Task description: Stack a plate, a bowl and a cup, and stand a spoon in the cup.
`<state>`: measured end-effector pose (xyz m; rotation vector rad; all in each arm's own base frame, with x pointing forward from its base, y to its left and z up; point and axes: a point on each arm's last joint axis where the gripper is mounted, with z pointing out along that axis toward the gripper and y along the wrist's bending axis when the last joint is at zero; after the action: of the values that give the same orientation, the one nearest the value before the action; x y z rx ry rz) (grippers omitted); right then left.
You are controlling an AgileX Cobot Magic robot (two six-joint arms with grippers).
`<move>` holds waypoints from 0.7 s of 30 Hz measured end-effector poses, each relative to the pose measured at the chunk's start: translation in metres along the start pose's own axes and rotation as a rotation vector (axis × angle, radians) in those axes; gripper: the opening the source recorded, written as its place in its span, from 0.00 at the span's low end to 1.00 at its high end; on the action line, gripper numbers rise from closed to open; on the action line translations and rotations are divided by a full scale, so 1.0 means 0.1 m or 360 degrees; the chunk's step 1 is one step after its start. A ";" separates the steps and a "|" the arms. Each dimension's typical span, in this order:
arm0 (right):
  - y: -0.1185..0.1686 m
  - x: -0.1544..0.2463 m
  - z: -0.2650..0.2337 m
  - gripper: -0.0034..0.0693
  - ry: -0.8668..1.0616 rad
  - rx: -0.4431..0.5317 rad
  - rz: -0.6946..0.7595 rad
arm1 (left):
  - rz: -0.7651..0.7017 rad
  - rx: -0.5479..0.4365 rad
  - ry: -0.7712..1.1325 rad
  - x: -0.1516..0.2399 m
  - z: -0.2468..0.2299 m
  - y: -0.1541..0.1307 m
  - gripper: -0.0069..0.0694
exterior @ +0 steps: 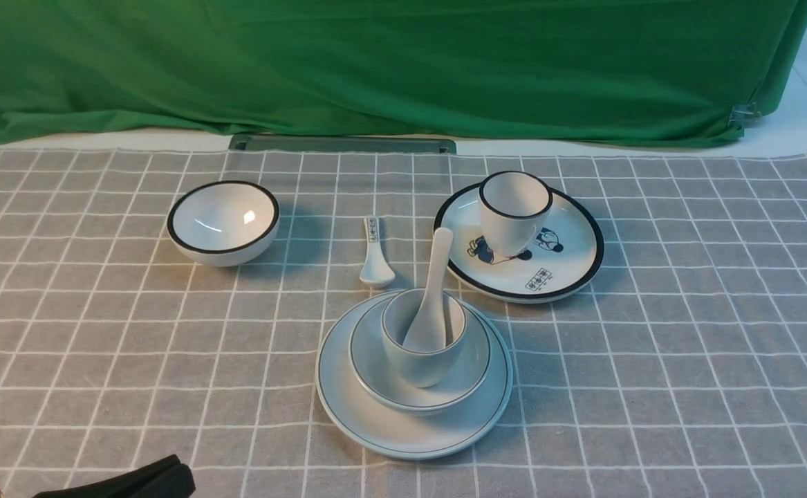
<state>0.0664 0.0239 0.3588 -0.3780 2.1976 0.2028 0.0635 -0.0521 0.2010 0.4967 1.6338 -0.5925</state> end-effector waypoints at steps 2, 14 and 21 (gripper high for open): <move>-0.04 0.10 0.00 0.07 -0.0120 0.0031 -0.0046 | 0.0000 0.0000 0.0003 0.00 0.00 0.00 0.11; -0.17 1.37 0.78 0.07 -0.0556 0.0432 0.0115 | 0.0000 0.0000 0.0003 0.00 0.00 0.00 0.11; -0.18 1.59 0.95 0.07 -0.0496 0.0440 0.0079 | 0.0007 0.0000 0.0004 0.00 0.00 0.00 0.11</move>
<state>0.0519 0.0021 0.1747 -0.1268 1.8950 -0.0169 0.0634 -0.0522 0.2008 0.5011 1.6348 -0.5890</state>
